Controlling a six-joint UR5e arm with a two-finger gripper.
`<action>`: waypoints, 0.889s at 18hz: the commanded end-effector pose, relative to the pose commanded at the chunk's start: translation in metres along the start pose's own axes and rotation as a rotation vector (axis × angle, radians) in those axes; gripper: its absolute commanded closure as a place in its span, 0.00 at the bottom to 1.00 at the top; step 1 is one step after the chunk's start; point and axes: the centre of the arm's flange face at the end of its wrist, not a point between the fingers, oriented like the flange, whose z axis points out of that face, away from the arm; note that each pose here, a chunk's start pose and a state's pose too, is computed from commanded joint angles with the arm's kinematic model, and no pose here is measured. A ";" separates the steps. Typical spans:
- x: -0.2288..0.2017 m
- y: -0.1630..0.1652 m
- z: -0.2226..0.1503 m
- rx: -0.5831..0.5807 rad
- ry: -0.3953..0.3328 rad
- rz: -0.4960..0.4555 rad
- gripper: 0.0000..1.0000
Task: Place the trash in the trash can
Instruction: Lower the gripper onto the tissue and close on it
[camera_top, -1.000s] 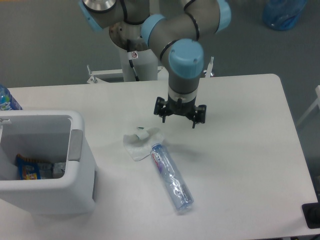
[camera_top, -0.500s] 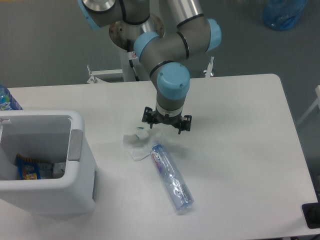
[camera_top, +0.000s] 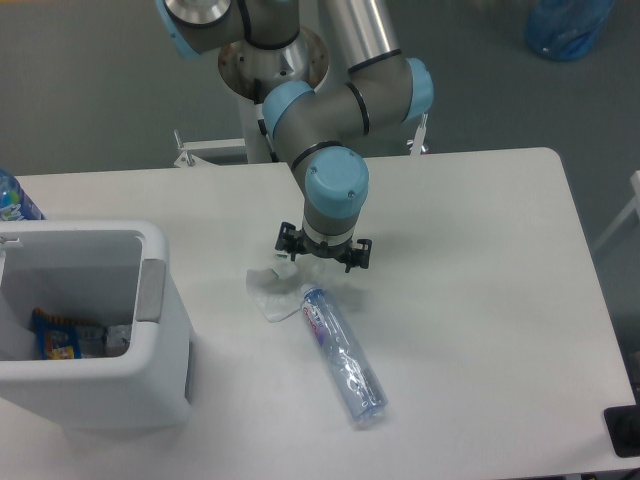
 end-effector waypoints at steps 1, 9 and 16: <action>0.000 0.000 0.001 -0.002 0.000 0.000 0.32; -0.003 0.002 -0.005 -0.006 -0.026 -0.003 0.79; -0.001 0.004 -0.023 0.016 -0.043 0.014 0.95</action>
